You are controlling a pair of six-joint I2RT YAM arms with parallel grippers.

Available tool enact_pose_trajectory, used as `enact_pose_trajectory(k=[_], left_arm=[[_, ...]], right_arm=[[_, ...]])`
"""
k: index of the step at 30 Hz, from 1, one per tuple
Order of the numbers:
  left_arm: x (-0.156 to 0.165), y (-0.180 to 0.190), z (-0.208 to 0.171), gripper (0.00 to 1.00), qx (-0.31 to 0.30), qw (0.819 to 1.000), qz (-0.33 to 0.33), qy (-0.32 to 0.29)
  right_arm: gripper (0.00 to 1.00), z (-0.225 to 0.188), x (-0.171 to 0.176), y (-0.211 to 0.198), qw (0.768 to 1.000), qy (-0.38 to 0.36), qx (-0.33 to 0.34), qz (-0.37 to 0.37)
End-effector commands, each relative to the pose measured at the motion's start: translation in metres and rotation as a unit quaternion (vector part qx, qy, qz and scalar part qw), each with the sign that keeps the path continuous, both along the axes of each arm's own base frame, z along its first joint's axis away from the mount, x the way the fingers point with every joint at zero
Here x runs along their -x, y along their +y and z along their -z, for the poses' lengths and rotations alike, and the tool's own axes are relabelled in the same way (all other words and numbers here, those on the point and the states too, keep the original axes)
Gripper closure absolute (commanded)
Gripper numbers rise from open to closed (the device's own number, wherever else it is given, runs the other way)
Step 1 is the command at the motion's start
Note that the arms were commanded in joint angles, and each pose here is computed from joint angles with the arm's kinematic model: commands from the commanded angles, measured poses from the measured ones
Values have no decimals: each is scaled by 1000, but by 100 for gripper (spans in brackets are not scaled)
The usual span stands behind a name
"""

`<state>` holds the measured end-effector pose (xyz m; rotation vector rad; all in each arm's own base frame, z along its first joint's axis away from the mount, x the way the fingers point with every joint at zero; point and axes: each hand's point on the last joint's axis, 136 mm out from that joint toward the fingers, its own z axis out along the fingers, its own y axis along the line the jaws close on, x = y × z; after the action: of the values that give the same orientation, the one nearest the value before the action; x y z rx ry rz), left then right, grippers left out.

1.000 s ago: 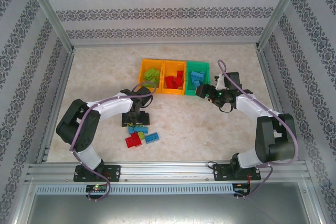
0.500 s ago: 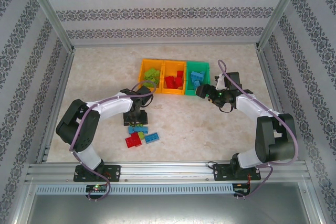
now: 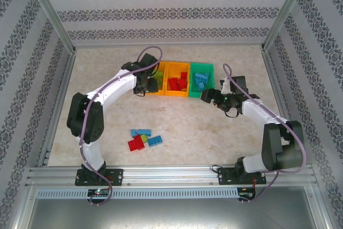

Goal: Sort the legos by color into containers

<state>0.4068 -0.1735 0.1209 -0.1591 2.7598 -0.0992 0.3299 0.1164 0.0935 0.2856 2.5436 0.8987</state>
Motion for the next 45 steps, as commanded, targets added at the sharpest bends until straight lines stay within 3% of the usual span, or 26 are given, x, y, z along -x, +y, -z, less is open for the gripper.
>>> enact_pose_trajectory(k=[1, 10, 17, 22, 26, 33, 45], left_arm=[[-27, 5, 2, 42, -24, 999, 27, -7], [-83, -11, 9, 40, -9, 999, 39, -18], [-94, -10, 17, 21, 0, 1000, 24, -17], [-90, -13, 8, 11, 18, 999, 19, -24], [-82, -8, -9, 0, 25, 999, 8, -42], [-61, 8, -27, 0, 33, 997, -8, -63], [-24, 44, -14, 0, 18, 996, -51, -64]], right_arm=[[11, 7, 11, -4, 1000, 1, 19, -5], [11, 8, 17, -5, 1000, 4, 31, -1], [12, 3, 22, 2, 999, -4, 50, -20], [11, -3, 34, 36, 987, -34, 113, -105], [11, -1, 57, 91, 971, -44, 134, -192], [9, 16, 114, 182, 924, -54, 193, -327], [18, 54, 141, 224, 897, -12, 223, -381]])
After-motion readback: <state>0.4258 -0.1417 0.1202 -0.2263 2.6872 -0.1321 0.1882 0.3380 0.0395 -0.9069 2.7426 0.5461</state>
